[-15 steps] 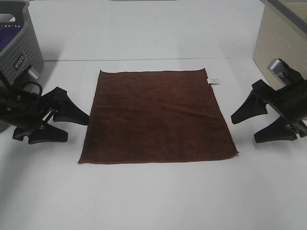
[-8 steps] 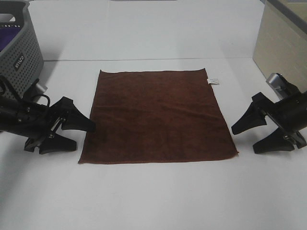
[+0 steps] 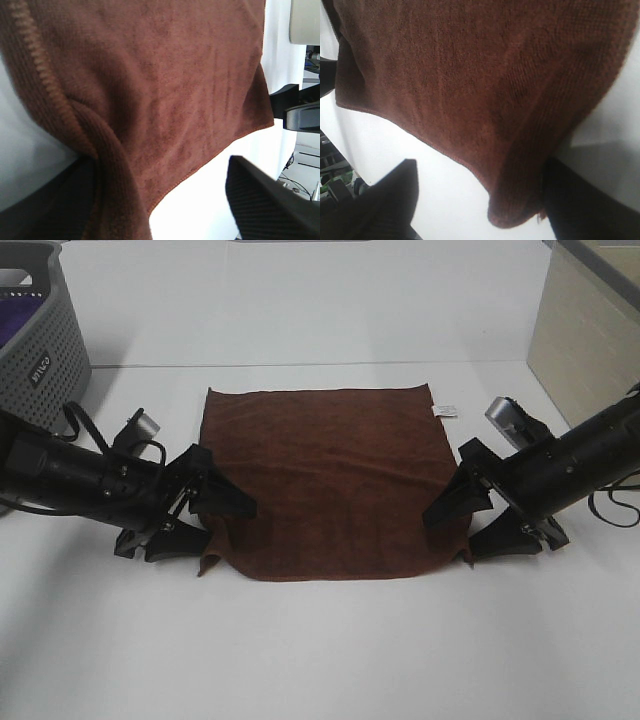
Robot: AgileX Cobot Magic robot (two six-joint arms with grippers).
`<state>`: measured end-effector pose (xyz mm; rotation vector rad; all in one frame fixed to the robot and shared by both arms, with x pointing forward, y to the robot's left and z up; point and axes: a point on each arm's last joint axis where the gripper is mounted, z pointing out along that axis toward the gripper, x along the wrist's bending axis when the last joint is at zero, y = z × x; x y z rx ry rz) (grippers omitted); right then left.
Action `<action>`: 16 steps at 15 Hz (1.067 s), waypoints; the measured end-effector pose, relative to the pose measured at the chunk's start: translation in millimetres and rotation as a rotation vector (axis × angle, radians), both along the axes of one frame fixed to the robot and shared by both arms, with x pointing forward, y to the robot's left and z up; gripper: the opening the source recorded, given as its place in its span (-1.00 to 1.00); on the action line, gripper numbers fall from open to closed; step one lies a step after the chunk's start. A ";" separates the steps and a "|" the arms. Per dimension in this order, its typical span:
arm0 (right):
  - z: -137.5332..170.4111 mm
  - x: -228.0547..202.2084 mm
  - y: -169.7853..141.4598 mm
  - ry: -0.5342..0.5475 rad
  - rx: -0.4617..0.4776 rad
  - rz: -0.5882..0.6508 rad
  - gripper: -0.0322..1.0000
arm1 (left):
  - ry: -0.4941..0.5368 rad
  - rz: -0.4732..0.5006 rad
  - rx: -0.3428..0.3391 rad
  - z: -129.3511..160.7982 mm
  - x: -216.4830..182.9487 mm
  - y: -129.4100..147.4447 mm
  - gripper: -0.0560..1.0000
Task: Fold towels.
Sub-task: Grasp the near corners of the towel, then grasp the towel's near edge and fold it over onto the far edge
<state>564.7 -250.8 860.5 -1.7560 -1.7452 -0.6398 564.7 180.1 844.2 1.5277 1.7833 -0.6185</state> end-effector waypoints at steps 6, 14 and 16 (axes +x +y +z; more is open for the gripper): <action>-8.1 5.2 -4.9 0.007 -0.072 -0.023 -0.94 | -0.003 -0.013 0.063 -6.3 -0.9 2.4 -0.88; -2.8 -35.9 -3.9 0.142 -0.079 -0.010 -0.94 | 0.091 -0.081 0.143 15.6 -37.9 11.6 -0.88; -2.5 -59.5 -3.4 0.190 -0.088 -0.026 -0.94 | 0.139 -0.083 0.147 13.3 -57.6 15.0 -0.88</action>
